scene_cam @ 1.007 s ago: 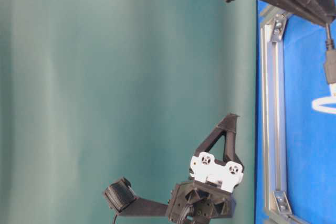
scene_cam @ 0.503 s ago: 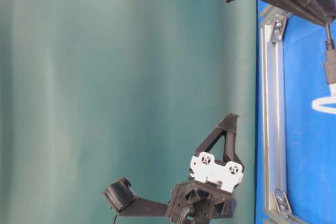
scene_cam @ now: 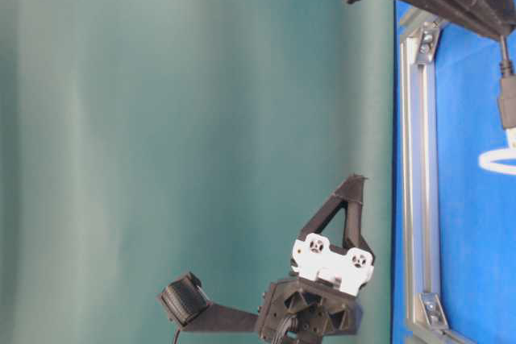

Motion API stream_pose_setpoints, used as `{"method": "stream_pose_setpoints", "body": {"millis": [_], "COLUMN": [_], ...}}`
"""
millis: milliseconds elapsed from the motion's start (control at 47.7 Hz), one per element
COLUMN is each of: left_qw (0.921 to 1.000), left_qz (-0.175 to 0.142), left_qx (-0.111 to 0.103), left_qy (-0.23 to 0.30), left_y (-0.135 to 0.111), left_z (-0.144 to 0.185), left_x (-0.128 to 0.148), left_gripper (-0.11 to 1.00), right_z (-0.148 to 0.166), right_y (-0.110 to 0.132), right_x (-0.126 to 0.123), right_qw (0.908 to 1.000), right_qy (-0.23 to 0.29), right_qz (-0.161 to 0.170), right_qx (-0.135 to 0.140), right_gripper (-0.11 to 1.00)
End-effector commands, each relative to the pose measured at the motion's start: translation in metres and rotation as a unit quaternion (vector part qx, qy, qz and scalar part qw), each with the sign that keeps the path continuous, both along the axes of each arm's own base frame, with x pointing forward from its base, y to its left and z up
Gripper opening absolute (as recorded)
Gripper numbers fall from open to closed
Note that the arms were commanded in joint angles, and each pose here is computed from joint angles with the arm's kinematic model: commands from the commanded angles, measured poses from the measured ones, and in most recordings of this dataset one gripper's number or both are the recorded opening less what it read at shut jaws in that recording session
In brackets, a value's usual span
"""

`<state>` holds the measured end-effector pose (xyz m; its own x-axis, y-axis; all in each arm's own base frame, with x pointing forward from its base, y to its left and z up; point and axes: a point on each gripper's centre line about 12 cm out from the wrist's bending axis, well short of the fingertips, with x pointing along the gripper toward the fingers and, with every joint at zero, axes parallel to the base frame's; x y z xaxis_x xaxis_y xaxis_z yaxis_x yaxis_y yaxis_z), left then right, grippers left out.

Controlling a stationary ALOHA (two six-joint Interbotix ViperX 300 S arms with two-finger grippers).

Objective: Insert the wire through the string loop located in the center.
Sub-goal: 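Push the USB plug leftward through the white zip-tie loop with the right gripper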

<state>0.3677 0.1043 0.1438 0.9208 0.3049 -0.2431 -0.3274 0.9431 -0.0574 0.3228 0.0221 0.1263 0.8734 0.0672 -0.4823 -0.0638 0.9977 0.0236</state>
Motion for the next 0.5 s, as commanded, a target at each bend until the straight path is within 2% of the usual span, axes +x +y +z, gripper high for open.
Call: {"method": "stream_pose_setpoints", "body": {"millis": [0,482], "left_qw": [0.9998,0.9998], "left_qz": [-0.001,-0.001], "left_qx": [0.005,0.004], "left_qy": [-0.021,-0.018], "left_y": [-0.0004,-0.0005], "left_z": [0.0142,0.0139], "left_x": [0.0012,0.0010], "left_gripper": [0.00,0.00], "right_z": [0.0081,0.0103], "right_y": [0.0003,0.0005], "right_x": [0.0050,0.0087], "right_qw": [0.9999,0.9997], "right_qy": [-0.016,-0.024], "right_qz": [-0.001,-0.001], "right_qx": [0.002,0.003], "right_gripper": [-0.02,-0.02]}}
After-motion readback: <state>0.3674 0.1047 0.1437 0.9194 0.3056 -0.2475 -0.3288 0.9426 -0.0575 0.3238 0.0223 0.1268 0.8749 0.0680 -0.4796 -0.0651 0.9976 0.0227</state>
